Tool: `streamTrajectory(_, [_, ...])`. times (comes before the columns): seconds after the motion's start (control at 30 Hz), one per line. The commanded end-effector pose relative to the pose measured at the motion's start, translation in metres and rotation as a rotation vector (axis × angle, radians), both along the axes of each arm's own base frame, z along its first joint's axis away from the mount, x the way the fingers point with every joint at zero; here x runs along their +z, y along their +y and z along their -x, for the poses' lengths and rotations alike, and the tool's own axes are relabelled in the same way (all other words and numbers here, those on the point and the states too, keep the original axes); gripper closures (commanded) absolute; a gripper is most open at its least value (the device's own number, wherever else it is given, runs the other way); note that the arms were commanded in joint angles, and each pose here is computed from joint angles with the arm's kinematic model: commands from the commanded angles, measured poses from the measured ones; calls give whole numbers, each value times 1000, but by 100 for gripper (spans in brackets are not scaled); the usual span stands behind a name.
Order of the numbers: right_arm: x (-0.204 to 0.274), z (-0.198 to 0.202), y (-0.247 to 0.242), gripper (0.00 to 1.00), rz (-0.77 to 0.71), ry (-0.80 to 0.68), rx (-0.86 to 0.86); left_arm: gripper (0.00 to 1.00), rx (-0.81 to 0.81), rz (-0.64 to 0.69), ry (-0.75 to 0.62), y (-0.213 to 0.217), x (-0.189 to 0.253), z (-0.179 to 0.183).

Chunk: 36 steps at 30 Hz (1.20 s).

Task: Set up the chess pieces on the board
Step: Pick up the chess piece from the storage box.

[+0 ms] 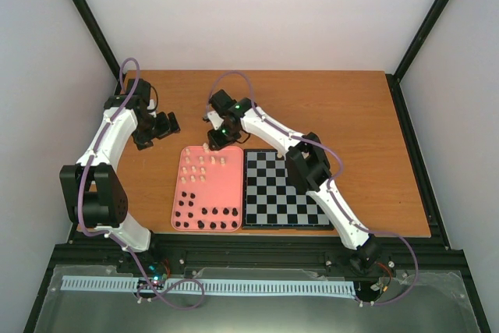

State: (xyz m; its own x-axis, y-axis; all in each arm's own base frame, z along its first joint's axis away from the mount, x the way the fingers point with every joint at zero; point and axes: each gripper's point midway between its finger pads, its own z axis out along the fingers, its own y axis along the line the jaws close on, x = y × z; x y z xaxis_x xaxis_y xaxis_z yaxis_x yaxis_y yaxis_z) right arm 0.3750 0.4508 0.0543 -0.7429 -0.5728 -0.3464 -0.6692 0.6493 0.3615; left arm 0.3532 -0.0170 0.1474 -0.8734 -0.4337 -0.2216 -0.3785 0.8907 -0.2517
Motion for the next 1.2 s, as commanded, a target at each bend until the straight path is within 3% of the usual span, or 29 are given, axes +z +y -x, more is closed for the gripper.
streamTrajectory(0.0, [-2, 3, 7, 70, 0, -3, 18, 0, 0, 8, -28, -2, 7, -2])
streamTrajectory(0.43, [-9, 8, 5, 74, 18, 15, 24, 0, -1, 14, -23, -3, 5, -1])
streamTrajectory(0.7, [2, 3, 3, 93, 21, -21, 15, 0, 0, 12, -23, -3, 5, -1])
streamTrajectory(0.77, [11, 0, 2, 97, 20, -45, 11, 0, 0, 13, -24, -3, 5, -1])
streamTrajectory(1.17, [130, -38, -54, 97, 43, -306, -199, 0, -1, 10, -23, -2, 5, -2])
